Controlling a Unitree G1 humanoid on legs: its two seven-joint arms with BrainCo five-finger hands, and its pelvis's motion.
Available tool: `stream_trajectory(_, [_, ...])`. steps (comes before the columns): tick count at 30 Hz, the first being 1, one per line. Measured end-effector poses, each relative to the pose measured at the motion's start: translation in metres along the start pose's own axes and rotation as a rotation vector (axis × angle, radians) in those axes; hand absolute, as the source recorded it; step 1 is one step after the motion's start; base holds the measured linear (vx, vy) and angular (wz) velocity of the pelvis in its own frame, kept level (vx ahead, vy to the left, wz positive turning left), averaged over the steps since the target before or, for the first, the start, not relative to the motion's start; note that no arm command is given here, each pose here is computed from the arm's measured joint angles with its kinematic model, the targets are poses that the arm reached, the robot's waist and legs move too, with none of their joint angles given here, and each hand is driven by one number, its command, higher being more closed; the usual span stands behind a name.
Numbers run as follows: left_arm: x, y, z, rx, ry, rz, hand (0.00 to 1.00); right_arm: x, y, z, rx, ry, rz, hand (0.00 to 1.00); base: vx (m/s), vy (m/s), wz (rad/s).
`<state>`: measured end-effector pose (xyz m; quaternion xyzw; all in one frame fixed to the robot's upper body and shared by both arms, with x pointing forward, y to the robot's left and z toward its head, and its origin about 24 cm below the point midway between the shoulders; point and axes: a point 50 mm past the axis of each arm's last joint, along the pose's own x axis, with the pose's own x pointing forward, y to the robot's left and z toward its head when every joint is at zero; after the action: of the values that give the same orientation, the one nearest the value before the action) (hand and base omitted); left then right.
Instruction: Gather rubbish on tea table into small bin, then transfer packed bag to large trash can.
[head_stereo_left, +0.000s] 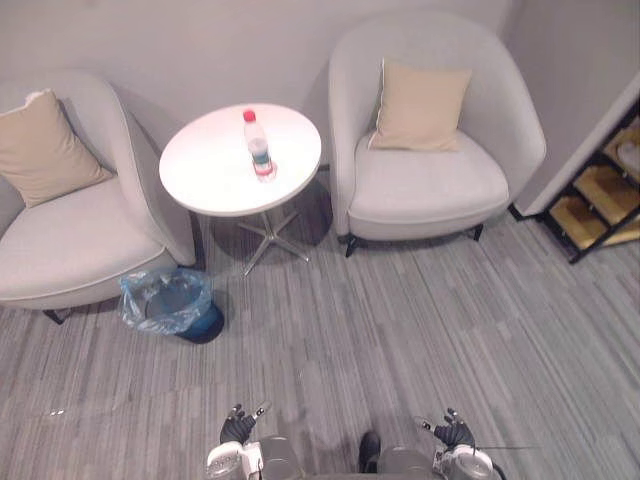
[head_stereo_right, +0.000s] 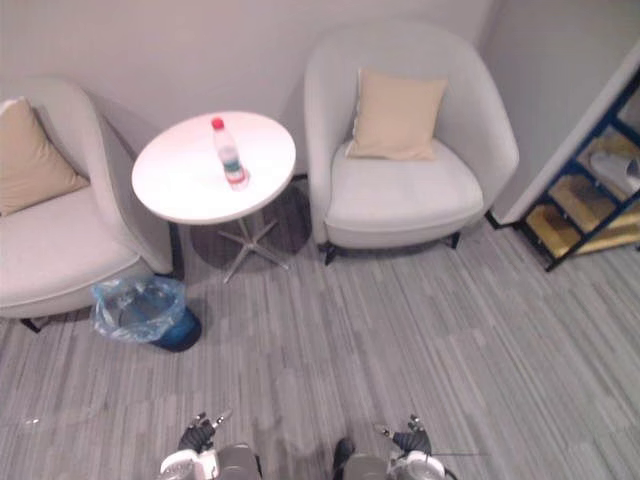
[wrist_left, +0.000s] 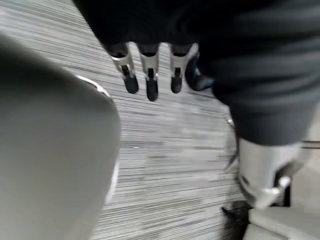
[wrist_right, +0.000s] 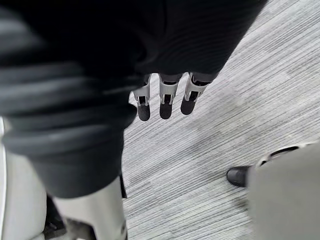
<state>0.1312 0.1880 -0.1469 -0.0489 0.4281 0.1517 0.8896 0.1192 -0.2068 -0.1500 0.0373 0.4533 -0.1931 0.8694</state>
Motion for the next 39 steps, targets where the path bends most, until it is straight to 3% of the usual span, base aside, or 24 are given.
stream_trajectory(4, [0.001, -0.001, 0.002, 0.019, -0.003, -0.007, 0.0, -0.001, 0.0, -0.006, -0.006, 0.025, -0.003, 0.0, 0.47, 0.123, -0.01])
stream_trajectory(8, [0.005, 0.013, 0.011, 0.059, -0.02, 0.005, 0.0, -0.004, 0.021, -0.01, 0.013, 0.036, 0.046, 0.0, 0.43, 0.15, 0.11])
stream_trajectory(14, [0.003, 0.016, -0.005, 0.11, 0.061, -0.001, 0.0, -0.004, 0.012, -0.01, 0.016, 0.029, 0.033, 0.0, 0.39, 0.152, 0.13])
stream_trajectory(25, [-0.005, 0.005, -0.027, 0.024, 0.132, 0.004, 0.0, 0.0, 0.004, -0.001, 0.058, 0.008, 0.021, 0.0, 0.4, -0.131, 0.73])
stream_trajectory(31, [-0.003, 0.001, -0.017, 0.004, 0.088, -0.018, 0.0, -0.001, -0.002, -0.004, 0.096, 0.022, -0.01, 0.0, 0.31, -0.181, 0.54])
stream_trajectory(39, [0.001, 0.0, -0.009, 0.109, 0.076, -0.055, 0.0, 0.001, 0.001, -0.001, 0.082, 0.023, -0.001, 0.0, 0.18, 0.094, 0.01])
